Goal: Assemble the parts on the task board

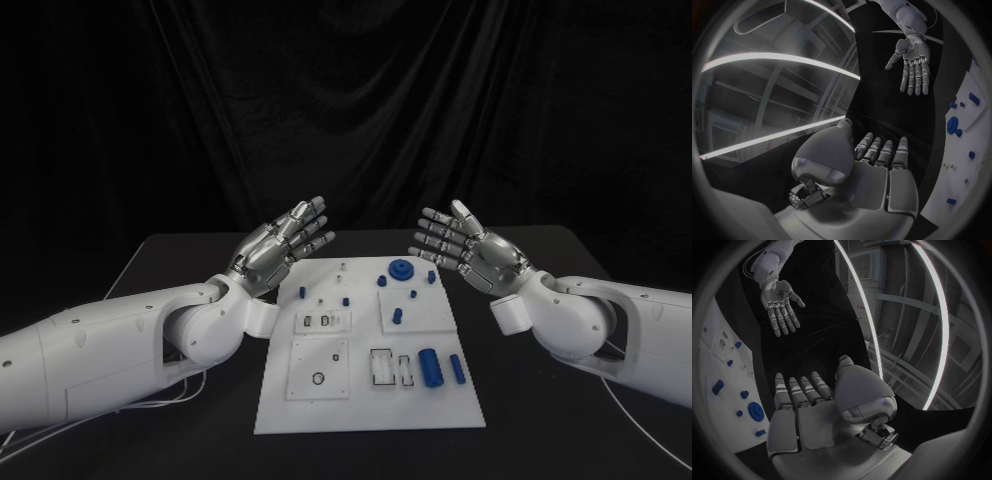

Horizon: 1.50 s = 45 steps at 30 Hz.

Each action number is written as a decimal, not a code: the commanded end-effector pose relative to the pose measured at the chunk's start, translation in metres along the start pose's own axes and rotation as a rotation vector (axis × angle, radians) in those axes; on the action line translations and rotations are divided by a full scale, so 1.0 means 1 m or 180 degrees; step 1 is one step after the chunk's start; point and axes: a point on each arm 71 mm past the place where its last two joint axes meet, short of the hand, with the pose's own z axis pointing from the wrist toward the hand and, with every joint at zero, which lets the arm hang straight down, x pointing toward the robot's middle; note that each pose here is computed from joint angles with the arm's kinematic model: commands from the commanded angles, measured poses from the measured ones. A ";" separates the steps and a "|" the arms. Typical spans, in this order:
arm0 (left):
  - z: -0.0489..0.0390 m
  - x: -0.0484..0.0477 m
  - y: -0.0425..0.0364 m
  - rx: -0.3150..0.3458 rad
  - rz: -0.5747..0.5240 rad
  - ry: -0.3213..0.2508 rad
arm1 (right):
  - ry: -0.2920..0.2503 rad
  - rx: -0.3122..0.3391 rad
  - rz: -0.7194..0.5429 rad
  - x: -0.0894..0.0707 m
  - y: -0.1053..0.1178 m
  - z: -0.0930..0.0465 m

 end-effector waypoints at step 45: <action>-0.0551 -0.0107 -0.0667 0.1129 0.0434 0.0083 | 0.0266 0.0263 -0.5159 0.043 0.103 0.049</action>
